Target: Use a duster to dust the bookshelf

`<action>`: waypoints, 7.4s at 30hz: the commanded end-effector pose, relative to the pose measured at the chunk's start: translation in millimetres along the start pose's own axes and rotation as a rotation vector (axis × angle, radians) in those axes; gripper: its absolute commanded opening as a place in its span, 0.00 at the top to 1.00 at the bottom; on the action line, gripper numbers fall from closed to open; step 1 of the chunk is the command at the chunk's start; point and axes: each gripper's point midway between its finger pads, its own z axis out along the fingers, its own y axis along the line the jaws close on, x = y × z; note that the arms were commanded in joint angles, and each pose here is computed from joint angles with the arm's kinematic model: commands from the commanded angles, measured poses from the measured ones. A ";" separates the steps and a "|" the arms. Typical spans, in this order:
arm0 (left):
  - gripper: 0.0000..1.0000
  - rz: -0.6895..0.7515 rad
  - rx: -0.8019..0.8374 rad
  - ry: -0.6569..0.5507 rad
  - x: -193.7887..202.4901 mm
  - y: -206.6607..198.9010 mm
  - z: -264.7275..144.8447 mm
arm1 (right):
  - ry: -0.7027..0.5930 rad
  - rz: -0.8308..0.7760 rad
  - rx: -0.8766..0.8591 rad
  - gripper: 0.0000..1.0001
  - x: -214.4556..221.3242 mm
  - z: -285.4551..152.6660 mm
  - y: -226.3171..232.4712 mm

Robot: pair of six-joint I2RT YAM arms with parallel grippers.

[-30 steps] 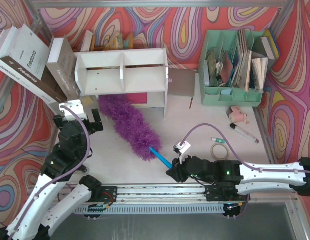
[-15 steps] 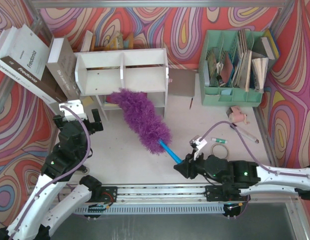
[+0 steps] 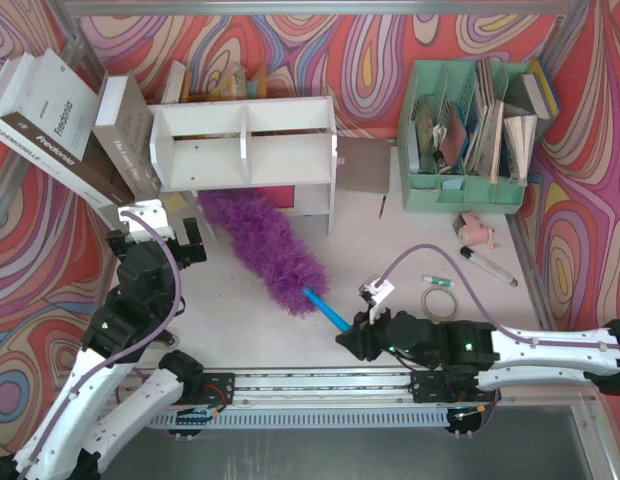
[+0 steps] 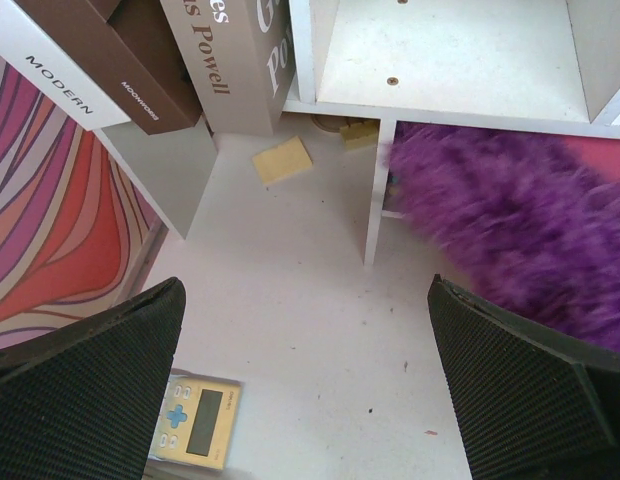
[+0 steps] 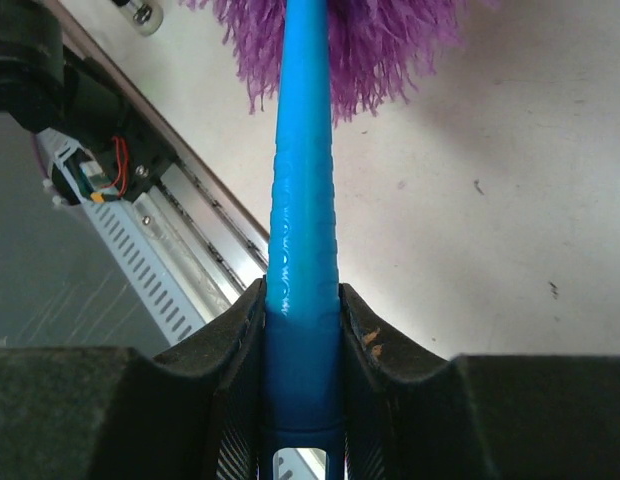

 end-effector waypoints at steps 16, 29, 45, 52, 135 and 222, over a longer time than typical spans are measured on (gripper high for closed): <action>0.02 0.013 -0.004 0.004 3.8 0.3 2.0 | -0.069 0.016 0.086 1.00 -24.3 -7.3 -10.1; 0.01 -0.003 0.000 -0.002 2.2 0.3 0.8 | -0.086 0.156 0.183 1.00 -10.0 -14.9 -35.9; 0.02 0.005 -0.004 0.002 3.1 0.2 2.1 | -0.148 0.198 0.299 1.00 -25.2 -40.9 -62.0; 0.02 0.006 -0.001 0.003 3.4 -0.5 2.1 | -0.120 0.207 0.325 1.00 -17.2 -33.5 -62.7; 0.02 0.003 -0.006 0.000 3.3 1.4 1.8 | -0.165 0.063 0.158 1.00 -52.4 -10.3 -15.2; 0.02 0.016 -0.003 0.016 6.3 -1.7 6.0 | -0.086 0.089 0.153 1.00 -17.4 -22.2 -32.3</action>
